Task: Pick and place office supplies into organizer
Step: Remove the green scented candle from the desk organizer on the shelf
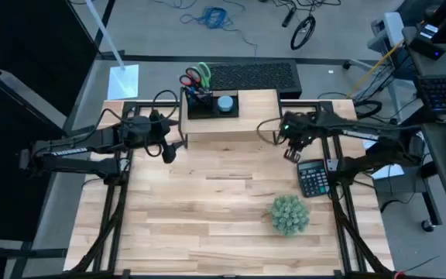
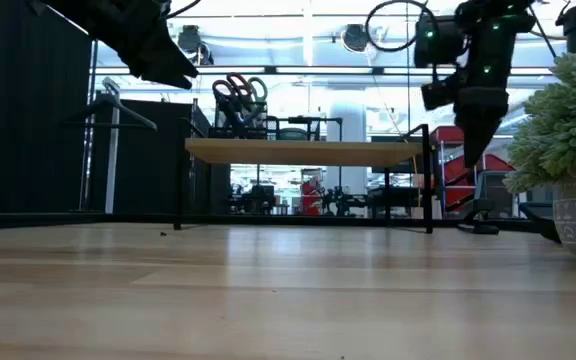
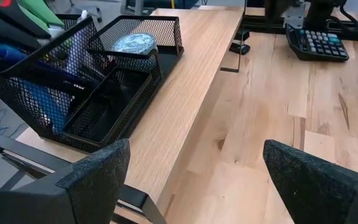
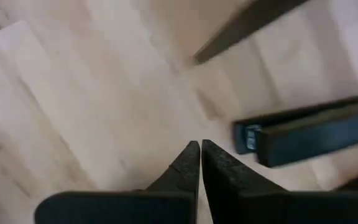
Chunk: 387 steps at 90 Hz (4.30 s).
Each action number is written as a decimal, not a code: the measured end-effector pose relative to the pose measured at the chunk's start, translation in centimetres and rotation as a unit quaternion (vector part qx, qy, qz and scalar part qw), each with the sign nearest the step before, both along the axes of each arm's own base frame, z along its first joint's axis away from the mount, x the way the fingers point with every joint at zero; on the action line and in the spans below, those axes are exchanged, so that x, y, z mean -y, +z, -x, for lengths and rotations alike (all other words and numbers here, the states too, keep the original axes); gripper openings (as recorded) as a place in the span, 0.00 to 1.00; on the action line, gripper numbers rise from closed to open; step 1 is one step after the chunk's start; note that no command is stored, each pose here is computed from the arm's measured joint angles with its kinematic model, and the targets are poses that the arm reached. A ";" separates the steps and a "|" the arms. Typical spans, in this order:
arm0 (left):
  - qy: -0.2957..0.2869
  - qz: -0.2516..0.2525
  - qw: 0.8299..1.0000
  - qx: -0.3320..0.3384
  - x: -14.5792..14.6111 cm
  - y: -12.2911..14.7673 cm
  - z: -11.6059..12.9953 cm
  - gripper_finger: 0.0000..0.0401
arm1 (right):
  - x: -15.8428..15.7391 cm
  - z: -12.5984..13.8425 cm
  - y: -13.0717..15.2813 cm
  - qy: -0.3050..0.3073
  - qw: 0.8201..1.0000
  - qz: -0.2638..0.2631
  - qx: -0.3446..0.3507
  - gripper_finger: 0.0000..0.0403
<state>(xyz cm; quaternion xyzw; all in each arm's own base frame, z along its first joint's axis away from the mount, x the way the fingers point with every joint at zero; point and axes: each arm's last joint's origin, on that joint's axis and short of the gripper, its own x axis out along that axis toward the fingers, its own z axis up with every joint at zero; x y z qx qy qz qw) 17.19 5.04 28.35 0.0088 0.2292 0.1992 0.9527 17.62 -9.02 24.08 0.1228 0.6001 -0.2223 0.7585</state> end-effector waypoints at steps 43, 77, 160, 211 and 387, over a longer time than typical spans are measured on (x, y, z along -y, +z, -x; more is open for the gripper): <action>-0.004 -0.008 1.000 -0.003 0.0 0.0 0.0 0.89 | 3.5 0.6 -3.6 0.053 0.995 0.080 0.030 0.00; -0.004 -0.008 1.000 -0.004 0.0 0.0 0.0 0.89 | 4.5 1.4 -3.8 0.048 0.996 0.077 0.022 0.00; -0.005 -0.011 1.000 -0.005 0.0 0.0 0.0 0.89 | 5.2 4.5 -3.9 -0.069 0.987 0.118 0.089 0.00; -0.005 -0.011 1.000 -0.005 0.0 0.0 0.0 0.89 | 5.6 4.4 -7.3 -0.031 0.994 0.083 0.072 0.00; 0.013 -0.058 0.997 0.056 -0.4 1.3 -0.5 0.89 | 5.1 -4.8 12.2 0.045 0.828 0.066 0.556 0.23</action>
